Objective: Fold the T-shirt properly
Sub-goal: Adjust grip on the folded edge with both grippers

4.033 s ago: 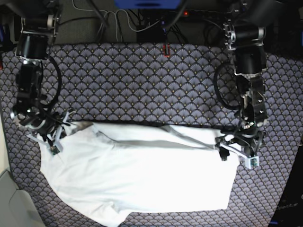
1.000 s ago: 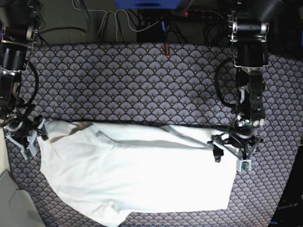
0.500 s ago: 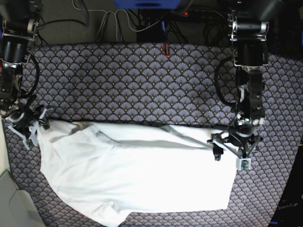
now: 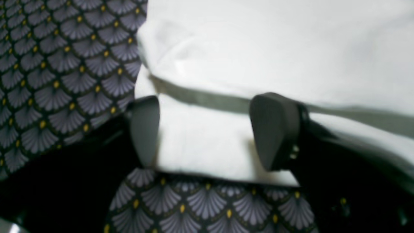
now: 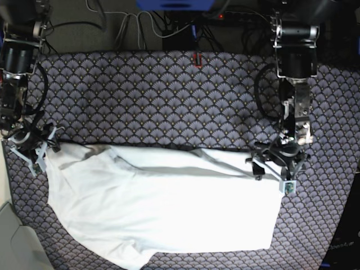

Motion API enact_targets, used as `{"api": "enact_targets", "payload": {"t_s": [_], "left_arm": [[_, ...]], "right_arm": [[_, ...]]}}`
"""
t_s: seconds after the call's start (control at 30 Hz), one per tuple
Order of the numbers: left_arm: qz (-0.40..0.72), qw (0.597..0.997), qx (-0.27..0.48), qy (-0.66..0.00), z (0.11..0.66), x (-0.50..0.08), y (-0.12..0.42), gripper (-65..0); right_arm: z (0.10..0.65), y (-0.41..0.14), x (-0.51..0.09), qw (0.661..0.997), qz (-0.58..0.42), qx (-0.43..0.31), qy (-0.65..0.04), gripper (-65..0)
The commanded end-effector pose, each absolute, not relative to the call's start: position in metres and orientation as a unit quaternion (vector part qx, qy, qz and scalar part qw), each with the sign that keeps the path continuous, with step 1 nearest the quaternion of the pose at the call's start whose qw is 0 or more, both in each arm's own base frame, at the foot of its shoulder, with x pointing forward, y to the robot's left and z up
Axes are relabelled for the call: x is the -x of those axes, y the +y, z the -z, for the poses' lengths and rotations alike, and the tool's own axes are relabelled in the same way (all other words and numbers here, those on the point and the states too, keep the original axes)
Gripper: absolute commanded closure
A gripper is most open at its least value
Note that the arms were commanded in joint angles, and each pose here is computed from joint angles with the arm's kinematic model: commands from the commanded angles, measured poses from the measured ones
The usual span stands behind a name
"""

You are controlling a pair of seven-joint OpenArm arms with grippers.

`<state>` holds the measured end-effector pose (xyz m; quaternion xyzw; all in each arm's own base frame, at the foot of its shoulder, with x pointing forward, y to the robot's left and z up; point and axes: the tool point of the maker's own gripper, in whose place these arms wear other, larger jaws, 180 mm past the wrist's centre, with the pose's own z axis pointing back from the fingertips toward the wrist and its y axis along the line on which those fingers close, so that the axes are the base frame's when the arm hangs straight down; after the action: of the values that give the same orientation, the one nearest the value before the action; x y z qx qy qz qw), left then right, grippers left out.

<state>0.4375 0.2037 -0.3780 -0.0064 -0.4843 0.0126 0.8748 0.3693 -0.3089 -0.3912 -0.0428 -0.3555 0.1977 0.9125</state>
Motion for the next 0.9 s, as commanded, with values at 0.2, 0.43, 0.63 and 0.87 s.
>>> {"api": "enact_targets", "payload": {"t_s": [0.2, 0.43, 0.63, 0.87], "left_arm": [[-0.012, 0.857, 0.003, -0.516, 0.354, -0.453, 0.209, -45.8], [-0.025, 0.856, -0.001, -0.517, 0.353, -0.452, 0.218, -45.8], [-0.085, 0.857, -0.004, -0.509, 0.36, -0.453, 0.25, -46.0], [-0.088, 0.845, -0.007, -0.528, 0.358, -0.458, 0.253, -46.1]], "right_arm": [[0.388, -0.321, -0.388, 0.913, -0.166, 0.029, -0.372, -32.4], [0.391, -0.321, -0.388, 0.912, -0.163, 0.023, -0.376, -19.0], [0.391, -0.319, -0.388, 0.912, -0.163, 0.021, -0.377, -4.0], [0.393, -0.319, -0.386, 0.913, -0.163, 0.022, -0.374, -3.8]]}}
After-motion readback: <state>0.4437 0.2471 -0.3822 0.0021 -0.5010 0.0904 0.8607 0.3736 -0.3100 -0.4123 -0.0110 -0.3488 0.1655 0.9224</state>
